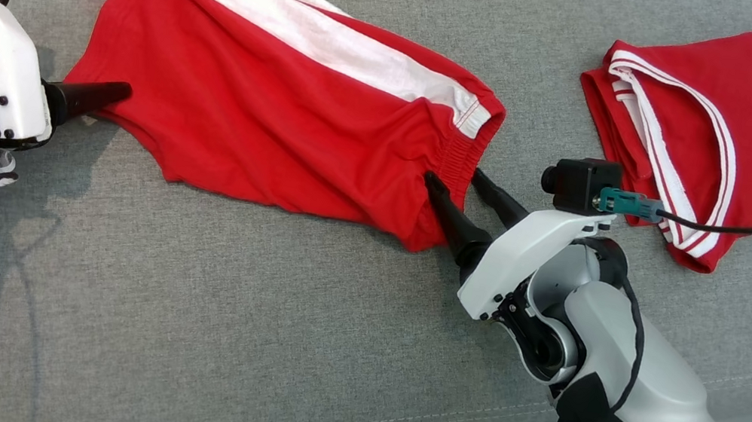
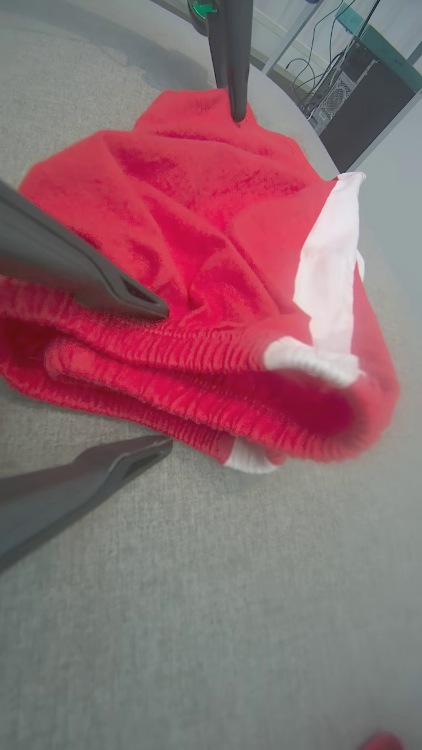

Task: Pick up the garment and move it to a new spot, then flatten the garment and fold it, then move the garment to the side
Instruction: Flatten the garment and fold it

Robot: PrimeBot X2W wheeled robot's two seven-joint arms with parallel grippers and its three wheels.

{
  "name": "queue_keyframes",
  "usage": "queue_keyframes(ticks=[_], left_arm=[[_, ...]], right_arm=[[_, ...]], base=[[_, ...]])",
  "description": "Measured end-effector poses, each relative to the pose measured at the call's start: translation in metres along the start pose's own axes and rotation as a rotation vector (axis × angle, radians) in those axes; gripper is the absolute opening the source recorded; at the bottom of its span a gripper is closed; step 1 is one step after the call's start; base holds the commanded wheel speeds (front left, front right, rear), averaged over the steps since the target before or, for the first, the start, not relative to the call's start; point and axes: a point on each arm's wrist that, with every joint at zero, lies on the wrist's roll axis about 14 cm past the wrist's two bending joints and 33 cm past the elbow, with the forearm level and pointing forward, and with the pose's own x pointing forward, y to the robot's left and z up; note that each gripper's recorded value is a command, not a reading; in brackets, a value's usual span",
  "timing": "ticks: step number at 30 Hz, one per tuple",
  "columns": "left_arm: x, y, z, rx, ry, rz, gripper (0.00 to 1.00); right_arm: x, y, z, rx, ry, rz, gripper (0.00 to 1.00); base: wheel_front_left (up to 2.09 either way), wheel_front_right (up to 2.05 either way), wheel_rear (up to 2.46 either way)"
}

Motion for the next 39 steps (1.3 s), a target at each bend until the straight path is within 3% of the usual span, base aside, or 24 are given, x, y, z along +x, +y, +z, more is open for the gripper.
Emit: queue_keyframes(ticks=[1, 2, 3, 4, 11, 20, 29, 39], left_arm=[[0.000, 0.000, -0.001, -0.003, 0.005, 0.001, 0.53], [0.000, -0.001, -0.002, -0.014, 0.012, -0.003, 0.00], [0.000, -0.001, -0.003, -0.024, 0.024, -0.007, 0.00], [0.000, -0.001, -0.003, -0.024, 0.024, -0.007, 0.00], [-0.003, -0.006, -0.004, -0.069, 0.012, -0.027, 0.00], [-0.025, -0.020, -0.005, -0.119, -0.130, -0.130, 0.00], [-0.066, -0.026, -0.045, -0.147, -0.307, -0.191, 0.00], [-0.101, -0.027, -0.117, -0.259, -0.427, -0.196, 0.00]], right_arm=[[0.000, 0.002, -0.002, 0.006, 0.012, 0.005, 0.88], [0.000, 0.003, -0.001, 0.022, 0.010, 0.009, 0.35], [0.000, 0.004, 0.001, 0.029, 0.009, 0.010, 0.35], [0.000, 0.004, 0.001, 0.029, 0.009, 0.010, 0.00], [-0.001, 0.001, 0.004, 0.091, 0.014, 0.002, 0.00], [-0.009, -0.012, 0.025, 0.152, 0.032, 0.023, 0.00], [-0.018, -0.006, 0.014, 0.144, 0.139, 0.099, 0.00], [-0.034, 0.018, -0.005, 0.166, 0.239, 0.202, 0.00]], base=[[0.00, 0.00, 0.00], [0.00, 0.00, 0.00], [0.00, 0.00, 0.00], [0.00, 0.00, 0.00], [0.00, 0.00, 0.00], [0.00, 0.00, 0.00], [0.00, 0.00, 0.00], [0.00, 0.00, 0.00]])
